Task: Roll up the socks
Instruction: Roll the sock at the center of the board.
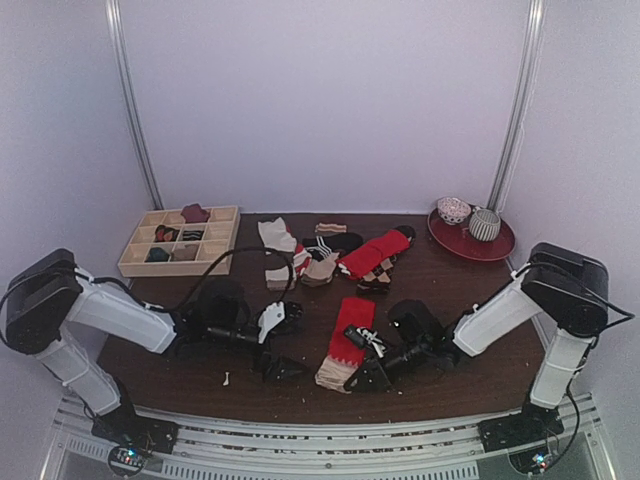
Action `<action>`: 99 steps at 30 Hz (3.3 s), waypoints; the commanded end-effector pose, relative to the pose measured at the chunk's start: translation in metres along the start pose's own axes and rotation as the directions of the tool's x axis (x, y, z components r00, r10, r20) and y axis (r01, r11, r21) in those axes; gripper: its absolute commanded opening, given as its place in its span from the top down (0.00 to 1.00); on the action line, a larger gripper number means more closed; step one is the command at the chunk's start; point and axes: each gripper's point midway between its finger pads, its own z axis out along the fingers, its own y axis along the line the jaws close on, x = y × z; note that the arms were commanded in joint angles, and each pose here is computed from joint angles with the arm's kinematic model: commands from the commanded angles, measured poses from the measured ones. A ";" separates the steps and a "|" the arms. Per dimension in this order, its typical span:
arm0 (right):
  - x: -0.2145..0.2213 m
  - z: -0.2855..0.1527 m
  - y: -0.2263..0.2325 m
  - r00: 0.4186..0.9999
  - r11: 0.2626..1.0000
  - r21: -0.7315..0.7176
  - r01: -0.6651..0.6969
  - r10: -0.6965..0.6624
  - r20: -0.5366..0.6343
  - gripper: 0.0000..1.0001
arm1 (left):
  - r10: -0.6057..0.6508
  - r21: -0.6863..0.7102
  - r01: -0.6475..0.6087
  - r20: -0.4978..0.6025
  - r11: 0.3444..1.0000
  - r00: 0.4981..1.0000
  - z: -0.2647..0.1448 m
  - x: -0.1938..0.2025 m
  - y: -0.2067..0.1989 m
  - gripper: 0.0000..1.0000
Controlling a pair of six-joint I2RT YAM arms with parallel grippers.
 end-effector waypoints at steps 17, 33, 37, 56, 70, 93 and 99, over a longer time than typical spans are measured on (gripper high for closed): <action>0.027 -0.004 -0.023 0.939 0.935 -0.088 -0.342 0.336 -0.080 0.97 | 0.079 0.229 -0.052 -0.111 0.972 0.991 0.064 0.028 -0.044 0.26; 0.033 -0.005 -0.032 0.935 0.936 -0.054 -0.349 0.344 -0.082 0.97 | -0.024 0.192 0.058 -0.176 0.980 0.984 0.063 0.056 -0.043 0.57; 0.030 -0.006 -0.029 0.936 0.935 -0.066 -0.350 0.345 -0.071 0.97 | -0.054 0.187 0.095 -0.214 0.978 0.975 0.065 0.065 -0.042 0.81; -0.035 -0.069 0.010 0.792 0.746 0.431 0.507 -0.601 0.110 0.64 | -0.515 -0.030 0.595 -0.536 0.803 0.669 0.056 0.129 -0.055 1.00; -0.013 -0.026 0.026 0.590 0.507 0.408 0.760 -0.800 -0.106 0.50 | -0.548 -0.071 0.628 -0.571 0.775 0.611 0.051 0.143 -0.059 1.00; 0.012 0.002 -0.024 0.774 0.648 0.437 0.623 -0.590 -0.229 0.91 | -0.465 -0.053 0.514 -0.515 0.856 0.720 0.049 0.119 -0.045 0.96; 0.034 0.000 -0.014 0.911 0.869 0.277 0.411 -0.379 -0.162 0.93 | -0.323 -0.101 0.307 -0.344 0.946 0.882 0.037 0.053 -0.014 0.62</action>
